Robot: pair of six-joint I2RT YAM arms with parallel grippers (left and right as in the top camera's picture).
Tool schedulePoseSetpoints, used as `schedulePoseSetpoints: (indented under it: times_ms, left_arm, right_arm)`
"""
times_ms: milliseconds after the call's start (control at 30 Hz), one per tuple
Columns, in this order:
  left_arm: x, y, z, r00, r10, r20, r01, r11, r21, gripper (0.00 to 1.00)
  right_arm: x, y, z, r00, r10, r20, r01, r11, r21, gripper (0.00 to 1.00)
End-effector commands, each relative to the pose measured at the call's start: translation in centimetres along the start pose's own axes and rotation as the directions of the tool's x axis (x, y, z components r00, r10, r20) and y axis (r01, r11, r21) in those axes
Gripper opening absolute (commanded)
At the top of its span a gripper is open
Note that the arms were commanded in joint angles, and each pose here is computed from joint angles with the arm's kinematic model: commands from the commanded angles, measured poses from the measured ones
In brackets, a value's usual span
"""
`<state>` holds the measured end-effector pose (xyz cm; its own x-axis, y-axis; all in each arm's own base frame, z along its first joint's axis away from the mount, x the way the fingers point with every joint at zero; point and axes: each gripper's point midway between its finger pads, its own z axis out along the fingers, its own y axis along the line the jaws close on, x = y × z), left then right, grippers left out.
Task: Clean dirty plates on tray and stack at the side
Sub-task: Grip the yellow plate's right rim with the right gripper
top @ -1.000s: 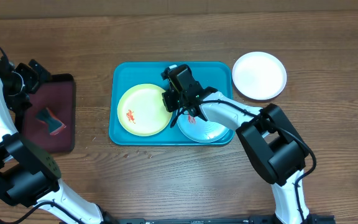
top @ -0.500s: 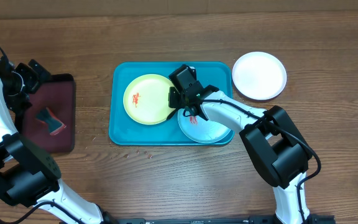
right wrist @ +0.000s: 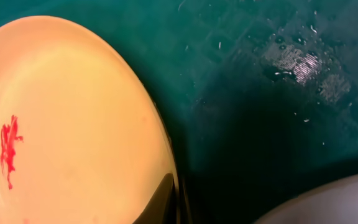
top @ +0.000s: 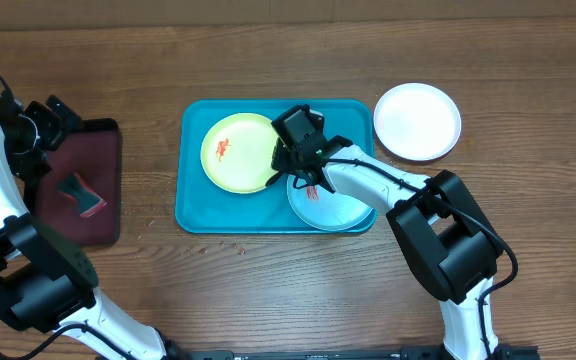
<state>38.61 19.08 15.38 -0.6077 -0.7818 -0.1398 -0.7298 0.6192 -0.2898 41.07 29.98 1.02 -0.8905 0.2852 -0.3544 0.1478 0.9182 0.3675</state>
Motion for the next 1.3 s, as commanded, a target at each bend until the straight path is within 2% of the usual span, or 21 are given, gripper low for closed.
schedulePoseSetpoints:
  times_ms: [0,700,833,900,1000,1133,1200,1267]
  left_arm:
    - [-0.1,-0.5,-0.2,1.000,0.009,0.006,-0.009,1.000,0.012,1.00]
    - [-0.1,-0.5,-0.2,1.000,0.009,0.006,-0.009,1.000,0.012,1.00]
    - [-0.6,-0.7,-0.2,1.000,0.006,0.024,-0.006,1.000,0.020,1.00]
    - [-1.5,-1.1,-0.3,0.998,0.014,0.060,-0.016,0.999,0.033,1.00]
    - [-1.8,-1.2,-0.3,0.997,0.018,0.074,-0.021,0.999,0.038,1.00]
    - [-1.5,-1.6,-0.3,0.998,-0.002,0.059,-0.001,0.998,0.058,1.00]
    - [0.3,-2.4,-0.3,0.999,-0.025,-0.024,0.027,0.993,0.114,1.00]
    - [1.3,-2.3,-0.3,0.997,-0.035,-0.069,0.043,0.992,0.115,1.00]
  right_arm:
    - [-0.2,-0.3,-0.7,0.992,0.127,0.004,-0.127,0.992,0.017,0.04]
    - [-0.3,-0.3,-0.7,0.992,0.129,0.006,-0.129,0.992,0.014,0.04]
    - [-0.6,1.2,-0.8,0.994,-0.104,0.018,0.105,0.993,-0.047,0.04]
    - [0.1,2.2,-0.8,0.966,-0.260,-0.002,0.258,0.960,-0.107,0.04]
    - [1.1,3.4,-1.1,0.920,-0.391,-0.017,0.381,0.906,-0.184,0.04]
    - [1.8,4.0,-1.1,0.892,-0.452,-0.013,0.440,0.874,-0.206,0.04]
    - [2.0,4.3,-1.2,0.887,-0.461,-0.007,0.450,0.868,-0.212,0.04]
    - [2.0,4.6,-1.2,0.886,-0.463,-0.001,0.452,0.865,-0.216,0.04]
